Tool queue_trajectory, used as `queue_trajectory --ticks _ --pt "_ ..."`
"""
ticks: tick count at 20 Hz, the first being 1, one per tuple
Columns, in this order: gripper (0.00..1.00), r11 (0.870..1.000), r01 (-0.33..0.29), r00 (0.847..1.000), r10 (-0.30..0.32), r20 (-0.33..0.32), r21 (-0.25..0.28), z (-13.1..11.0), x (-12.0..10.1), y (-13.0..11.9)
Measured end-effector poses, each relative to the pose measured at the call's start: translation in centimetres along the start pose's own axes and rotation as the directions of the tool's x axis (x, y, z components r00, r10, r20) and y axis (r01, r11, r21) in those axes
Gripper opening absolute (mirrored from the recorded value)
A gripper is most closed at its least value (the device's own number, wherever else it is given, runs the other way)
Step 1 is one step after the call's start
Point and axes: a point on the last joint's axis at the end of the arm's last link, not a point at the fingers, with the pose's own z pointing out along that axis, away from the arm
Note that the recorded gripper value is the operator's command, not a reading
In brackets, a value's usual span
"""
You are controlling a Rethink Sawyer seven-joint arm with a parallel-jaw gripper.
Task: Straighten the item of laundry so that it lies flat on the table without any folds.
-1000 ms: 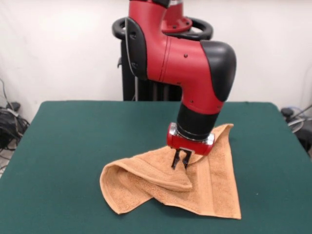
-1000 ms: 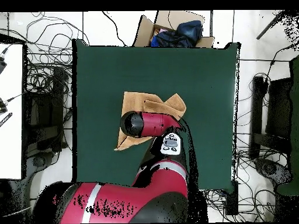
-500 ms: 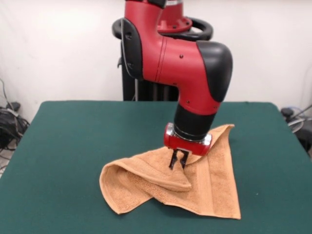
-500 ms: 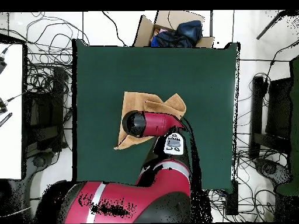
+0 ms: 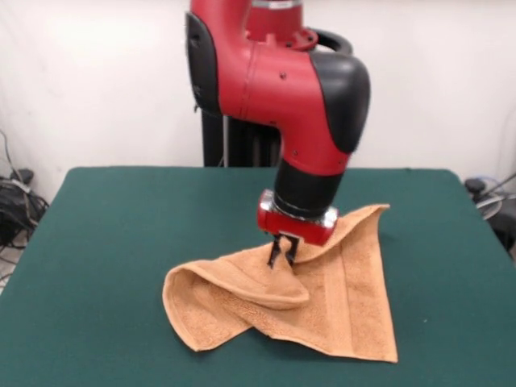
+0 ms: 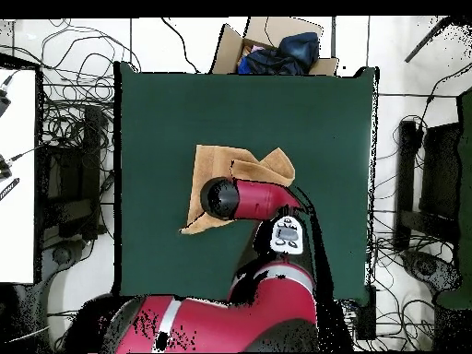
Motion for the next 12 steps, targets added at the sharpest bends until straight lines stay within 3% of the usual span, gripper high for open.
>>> queue_trajectory --ticks 12 --pt "0.0 0.998 -0.062 0.997 0.061 0.055 0.009 -8.0 0.5 -6.2"
